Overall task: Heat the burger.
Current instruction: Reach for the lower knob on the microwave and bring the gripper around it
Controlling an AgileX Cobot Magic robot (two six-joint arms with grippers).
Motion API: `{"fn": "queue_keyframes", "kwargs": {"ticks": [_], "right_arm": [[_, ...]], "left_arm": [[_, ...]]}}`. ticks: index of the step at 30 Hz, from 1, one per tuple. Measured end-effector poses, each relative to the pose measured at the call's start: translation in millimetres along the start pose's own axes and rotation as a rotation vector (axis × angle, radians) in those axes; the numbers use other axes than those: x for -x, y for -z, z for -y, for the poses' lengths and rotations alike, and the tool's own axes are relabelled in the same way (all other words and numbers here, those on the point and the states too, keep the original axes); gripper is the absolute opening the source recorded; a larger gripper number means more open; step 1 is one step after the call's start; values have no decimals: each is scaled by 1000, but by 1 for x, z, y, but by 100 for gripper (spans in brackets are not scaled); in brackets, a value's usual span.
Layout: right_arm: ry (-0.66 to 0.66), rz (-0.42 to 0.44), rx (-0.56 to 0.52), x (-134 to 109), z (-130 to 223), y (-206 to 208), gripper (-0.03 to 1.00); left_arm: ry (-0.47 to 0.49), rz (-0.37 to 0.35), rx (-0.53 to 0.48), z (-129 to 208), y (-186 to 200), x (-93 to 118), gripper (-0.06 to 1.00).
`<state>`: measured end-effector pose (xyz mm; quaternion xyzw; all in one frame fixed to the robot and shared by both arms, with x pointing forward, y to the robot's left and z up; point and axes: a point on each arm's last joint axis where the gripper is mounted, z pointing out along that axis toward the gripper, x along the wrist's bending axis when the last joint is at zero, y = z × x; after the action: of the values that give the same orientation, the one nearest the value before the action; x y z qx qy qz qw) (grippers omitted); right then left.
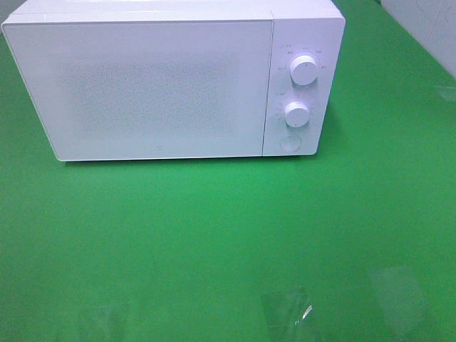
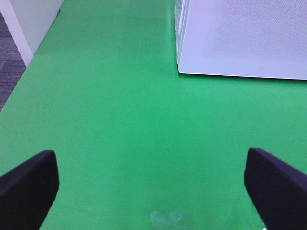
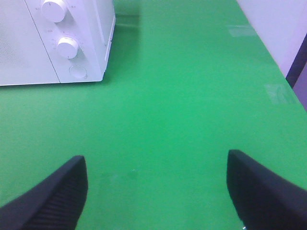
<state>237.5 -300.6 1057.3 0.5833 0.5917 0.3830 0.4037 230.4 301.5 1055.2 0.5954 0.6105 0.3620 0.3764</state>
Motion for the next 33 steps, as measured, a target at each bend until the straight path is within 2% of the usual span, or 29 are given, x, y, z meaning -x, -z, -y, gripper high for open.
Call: {"fn": "queue_keyframes", "kwargs": {"ticks": [7, 14, 26, 33], "right_arm": [[0, 0, 1, 0, 0, 0, 76], [1, 1, 72, 0, -17, -4, 76], [57, 31, 266, 1, -41, -42, 76], [66, 14, 311, -1, -42, -73, 76]], "left_arm": [[0, 0, 0, 0, 0, 0, 99], [0, 0, 0, 0, 0, 0, 99], [0, 0, 0, 0, 0, 0, 99], [0, 0, 0, 0, 0, 0, 99]]}}
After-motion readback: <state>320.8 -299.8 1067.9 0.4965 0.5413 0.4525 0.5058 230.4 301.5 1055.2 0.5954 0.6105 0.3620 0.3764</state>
